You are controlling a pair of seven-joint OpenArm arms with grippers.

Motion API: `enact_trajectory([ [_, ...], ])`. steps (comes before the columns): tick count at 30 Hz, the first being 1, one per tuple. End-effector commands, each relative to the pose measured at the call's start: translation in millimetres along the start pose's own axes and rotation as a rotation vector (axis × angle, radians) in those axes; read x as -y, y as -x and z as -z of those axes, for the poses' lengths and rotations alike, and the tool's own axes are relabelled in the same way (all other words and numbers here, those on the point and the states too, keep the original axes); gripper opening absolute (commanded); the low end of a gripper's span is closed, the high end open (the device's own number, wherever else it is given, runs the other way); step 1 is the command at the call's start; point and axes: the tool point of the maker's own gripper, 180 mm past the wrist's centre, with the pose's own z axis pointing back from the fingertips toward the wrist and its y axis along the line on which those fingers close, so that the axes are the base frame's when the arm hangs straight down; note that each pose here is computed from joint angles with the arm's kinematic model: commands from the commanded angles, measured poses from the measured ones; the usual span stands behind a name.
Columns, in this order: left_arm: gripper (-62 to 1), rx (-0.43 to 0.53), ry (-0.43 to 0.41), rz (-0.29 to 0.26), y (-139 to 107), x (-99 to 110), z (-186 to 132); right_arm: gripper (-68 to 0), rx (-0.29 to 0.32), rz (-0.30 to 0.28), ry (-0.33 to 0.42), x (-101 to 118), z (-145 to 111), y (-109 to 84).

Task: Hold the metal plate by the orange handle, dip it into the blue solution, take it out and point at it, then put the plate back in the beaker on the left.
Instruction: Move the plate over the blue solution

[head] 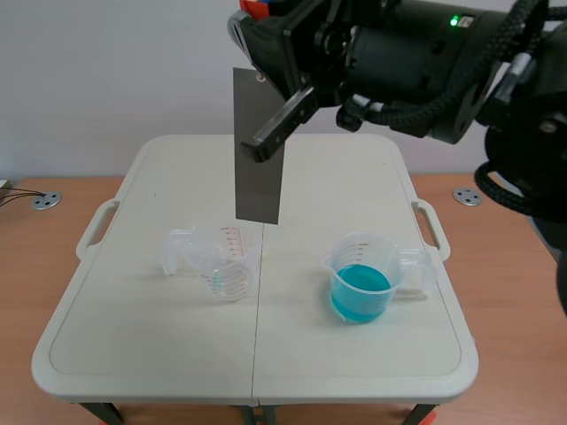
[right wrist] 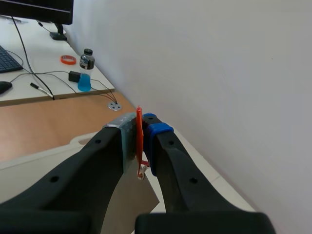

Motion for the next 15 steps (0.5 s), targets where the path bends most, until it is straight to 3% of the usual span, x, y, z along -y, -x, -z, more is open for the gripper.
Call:
enact_trajectory([
  [1, -59.2, 0.056, -0.017, 0.026, -23, -10, -3, -66.4, 0.028, -0.009, 0.006, 3, -7, -9.0],
  [7, -59.3, 0.23, -0.106, 0.11, -97, -47, -8, -66.4, 0.021, -0.001, 0.014, 4, -33, -8.0],
  [15, -59.3, 0.444, -0.147, 0.206, -185, -62, -16, -66.4, 0.024, -0.016, 0.028, 14, -62, -9.4],
])
